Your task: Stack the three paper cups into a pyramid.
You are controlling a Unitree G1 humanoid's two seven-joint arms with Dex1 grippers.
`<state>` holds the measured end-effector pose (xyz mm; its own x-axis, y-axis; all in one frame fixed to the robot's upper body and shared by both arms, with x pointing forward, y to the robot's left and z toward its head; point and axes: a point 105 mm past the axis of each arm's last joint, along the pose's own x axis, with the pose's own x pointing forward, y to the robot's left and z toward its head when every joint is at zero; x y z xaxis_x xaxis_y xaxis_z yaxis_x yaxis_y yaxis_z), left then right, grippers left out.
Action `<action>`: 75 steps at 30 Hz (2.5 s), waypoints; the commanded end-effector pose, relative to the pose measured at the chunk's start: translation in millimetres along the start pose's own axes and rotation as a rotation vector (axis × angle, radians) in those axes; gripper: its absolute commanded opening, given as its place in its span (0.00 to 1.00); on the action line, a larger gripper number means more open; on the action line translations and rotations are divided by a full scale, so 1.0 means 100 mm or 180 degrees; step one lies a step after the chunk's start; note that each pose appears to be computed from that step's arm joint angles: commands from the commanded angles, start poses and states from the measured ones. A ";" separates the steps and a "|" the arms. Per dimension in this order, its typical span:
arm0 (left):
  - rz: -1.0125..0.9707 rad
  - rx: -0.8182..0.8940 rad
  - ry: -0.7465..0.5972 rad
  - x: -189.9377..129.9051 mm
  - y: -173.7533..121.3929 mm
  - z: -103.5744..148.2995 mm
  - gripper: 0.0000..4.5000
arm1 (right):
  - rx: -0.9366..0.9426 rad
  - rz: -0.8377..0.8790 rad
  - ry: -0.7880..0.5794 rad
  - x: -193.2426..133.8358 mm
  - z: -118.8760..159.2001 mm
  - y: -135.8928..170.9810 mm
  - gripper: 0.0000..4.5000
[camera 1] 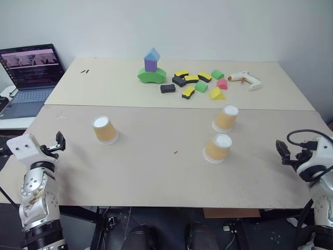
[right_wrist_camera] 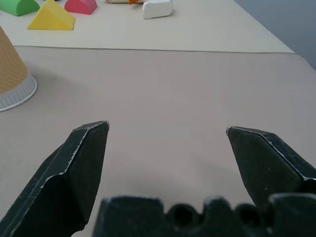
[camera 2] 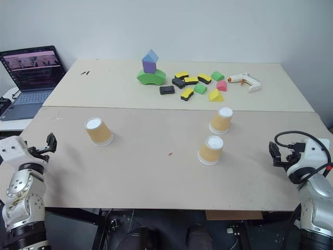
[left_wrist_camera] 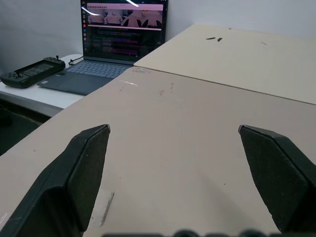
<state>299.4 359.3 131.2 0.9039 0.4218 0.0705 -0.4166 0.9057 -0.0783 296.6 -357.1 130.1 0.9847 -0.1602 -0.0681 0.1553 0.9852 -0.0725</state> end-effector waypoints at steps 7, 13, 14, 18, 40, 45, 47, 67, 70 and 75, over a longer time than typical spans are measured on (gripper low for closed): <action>-0.0263 -0.0558 -0.0390 0.13 -0.14 0.49 0.99 | -0.0010 0.0057 -0.0173 0.13 0.13 0.12 1.00; -0.2726 -0.0569 -0.0715 -0.51 -1.47 1.38 0.99 | -0.0003 0.0088 -0.0082 0.17 0.05 0.15 1.00; -0.3068 -0.0464 -0.0624 -0.68 -1.62 1.37 0.99 | 0.0003 0.0104 -0.0069 0.18 0.04 0.16 1.00; -0.4404 0.0710 0.0113 -1.38 -1.87 0.78 0.99 | -0.0131 0.0333 0.0020 0.21 0.05 0.17 1.00; -0.5074 0.1443 -0.0065 -1.42 -1.87 0.37 0.99 | -0.1342 0.3522 0.0797 -0.25 0.41 1.05 1.00; -0.5065 0.1495 -0.0076 -1.44 -1.89 0.36 0.99 | -0.1344 0.3524 0.0750 -0.21 0.42 1.11 1.00; -0.5071 0.1482 -0.0073 -1.45 -1.90 0.36 0.99 | -0.1338 0.3522 0.0706 -0.18 0.44 1.14 1.00; -0.4994 0.1491 -0.0065 -1.44 -1.91 0.34 0.99 | -0.1395 0.3690 0.0389 -0.12 0.64 1.53 1.00; -0.4992 0.1490 -0.0071 -1.44 -1.91 0.35 1.00 | -0.1407 0.3670 0.0401 -0.11 0.62 1.52 0.94; -0.4984 0.1486 -0.0069 -1.43 -1.92 0.35 1.00 | -0.1398 0.3681 0.0376 -0.10 0.63 1.53 0.61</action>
<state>248.1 128.7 162.7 0.4471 -0.8680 -0.2158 0.8683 0.3633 0.3377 313.9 -203.1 169.3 0.4985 0.7513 -0.4325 -0.8651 0.4630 -0.1927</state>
